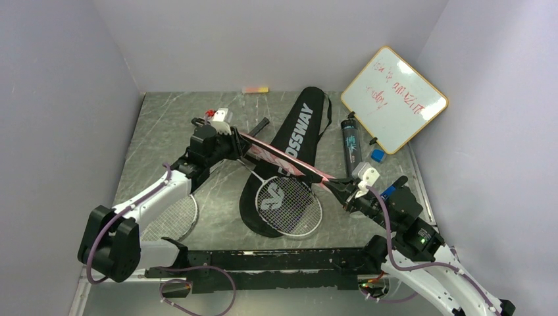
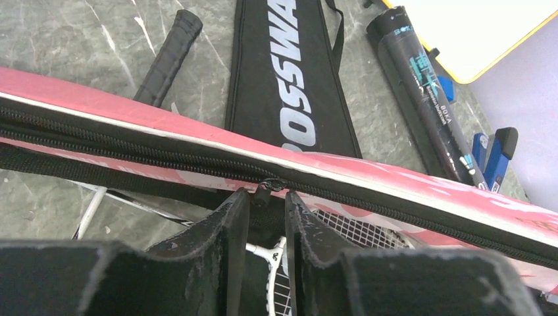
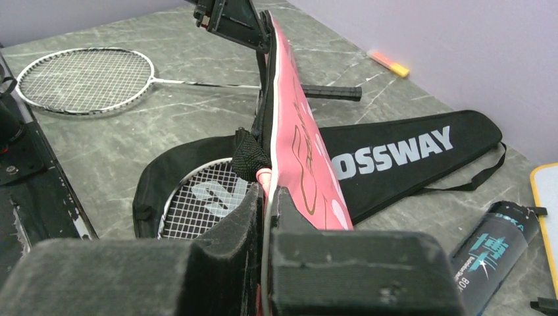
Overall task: Pack up the badminton gear
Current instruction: Zip the racket bag at the center of the board.
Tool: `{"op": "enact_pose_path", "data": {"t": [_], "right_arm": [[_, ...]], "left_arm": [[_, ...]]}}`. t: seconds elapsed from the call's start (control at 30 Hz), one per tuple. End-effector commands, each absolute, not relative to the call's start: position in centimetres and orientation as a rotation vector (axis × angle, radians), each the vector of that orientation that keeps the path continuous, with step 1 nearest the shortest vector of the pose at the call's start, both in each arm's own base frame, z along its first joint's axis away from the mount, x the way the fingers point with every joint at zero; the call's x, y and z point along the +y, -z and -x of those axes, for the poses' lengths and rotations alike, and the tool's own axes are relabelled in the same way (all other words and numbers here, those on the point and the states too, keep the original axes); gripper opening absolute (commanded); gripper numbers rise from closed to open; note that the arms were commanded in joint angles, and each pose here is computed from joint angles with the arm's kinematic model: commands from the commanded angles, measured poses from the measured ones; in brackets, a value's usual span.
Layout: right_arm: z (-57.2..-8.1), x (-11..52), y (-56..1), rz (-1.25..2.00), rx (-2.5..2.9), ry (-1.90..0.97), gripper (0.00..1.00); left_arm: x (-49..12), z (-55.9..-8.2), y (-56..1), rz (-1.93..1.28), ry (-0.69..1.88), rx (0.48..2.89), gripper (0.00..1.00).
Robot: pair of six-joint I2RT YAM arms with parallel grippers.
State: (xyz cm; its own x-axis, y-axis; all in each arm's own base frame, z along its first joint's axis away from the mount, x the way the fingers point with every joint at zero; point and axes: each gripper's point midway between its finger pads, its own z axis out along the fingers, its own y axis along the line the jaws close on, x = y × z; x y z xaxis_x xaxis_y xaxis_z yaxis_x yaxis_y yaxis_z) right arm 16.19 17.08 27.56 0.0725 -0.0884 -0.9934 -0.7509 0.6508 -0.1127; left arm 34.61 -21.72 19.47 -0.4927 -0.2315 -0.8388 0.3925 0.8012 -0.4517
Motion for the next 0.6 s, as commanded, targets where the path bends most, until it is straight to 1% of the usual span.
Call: {"op": "enact_pose_path", "data": {"t": [0.0, 0.07, 0.23, 0.4, 0.57], "right_arm": [[-14.9, 17.3, -33.8, 0.720, 1.204, -0.635, 0.00], [-14.9, 17.3, -33.8, 0.720, 1.204, -0.635, 0.00], [-14.9, 17.2, -33.8, 0.718, 1.204, -0.632, 0.00], [-15.4, 16.9, -33.7, 0.685, 1.225, -0.614, 0.00], [-17.4, 14.9, -33.1, 0.558, 1.319, -0.511, 0.00]], "left_arm": [[-21.9, -35.0, -20.9, -0.145, 0.762, 1.909, 0.26], [-21.8, -35.0, -21.1, -0.149, 0.753, 1.906, 0.17], [-21.4, -35.3, -21.3, -0.164, 0.710, 1.906, 0.06], [-20.4, -35.7, -21.1, -0.174, 0.625, 1.927, 0.05], [-18.7, -36.2, -20.7, -0.112, 0.517, 1.951, 0.05]]}}
